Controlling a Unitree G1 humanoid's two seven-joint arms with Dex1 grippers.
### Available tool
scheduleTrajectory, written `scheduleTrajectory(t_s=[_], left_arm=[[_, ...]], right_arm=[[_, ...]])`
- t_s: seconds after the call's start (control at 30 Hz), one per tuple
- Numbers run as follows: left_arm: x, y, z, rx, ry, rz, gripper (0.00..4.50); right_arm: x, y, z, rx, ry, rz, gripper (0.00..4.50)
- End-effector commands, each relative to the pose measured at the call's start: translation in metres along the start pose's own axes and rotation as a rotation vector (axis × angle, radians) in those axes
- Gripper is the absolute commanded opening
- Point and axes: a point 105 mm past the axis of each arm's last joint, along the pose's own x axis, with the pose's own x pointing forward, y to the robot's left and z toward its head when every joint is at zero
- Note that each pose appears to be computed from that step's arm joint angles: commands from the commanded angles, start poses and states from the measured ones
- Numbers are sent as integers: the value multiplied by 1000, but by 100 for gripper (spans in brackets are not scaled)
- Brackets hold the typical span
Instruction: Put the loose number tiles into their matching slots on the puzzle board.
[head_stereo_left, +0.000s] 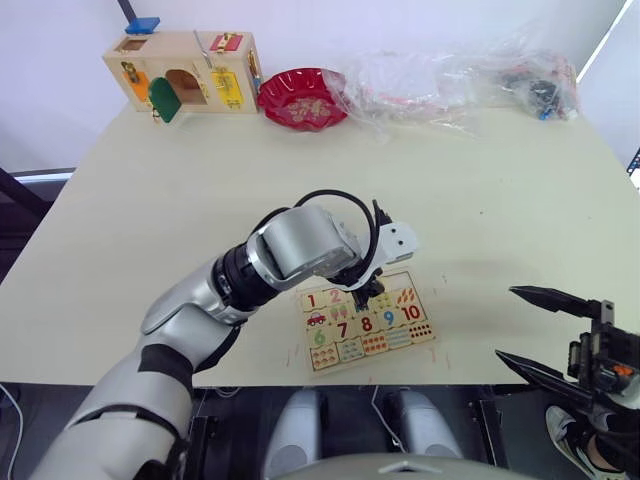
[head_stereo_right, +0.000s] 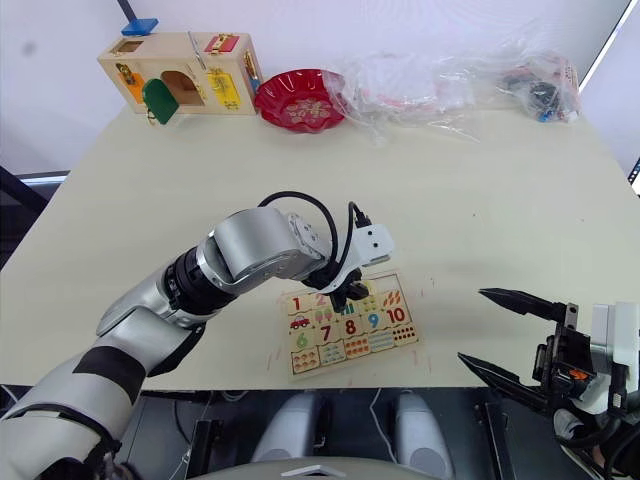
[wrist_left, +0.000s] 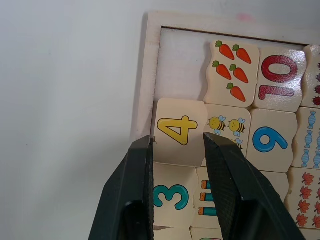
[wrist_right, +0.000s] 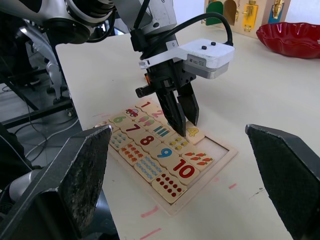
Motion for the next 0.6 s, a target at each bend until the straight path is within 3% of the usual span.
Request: scheduleTrajectory(t_s=[0.03, 0.6], left_arm=[[-1, -2, 5, 26, -9, 12, 97], [-1, -3, 2, 58, 21, 17, 97]], right_arm=[[0, 2, 8, -34, -12, 6, 450], [0, 3, 7, -25, -15, 0, 450]])
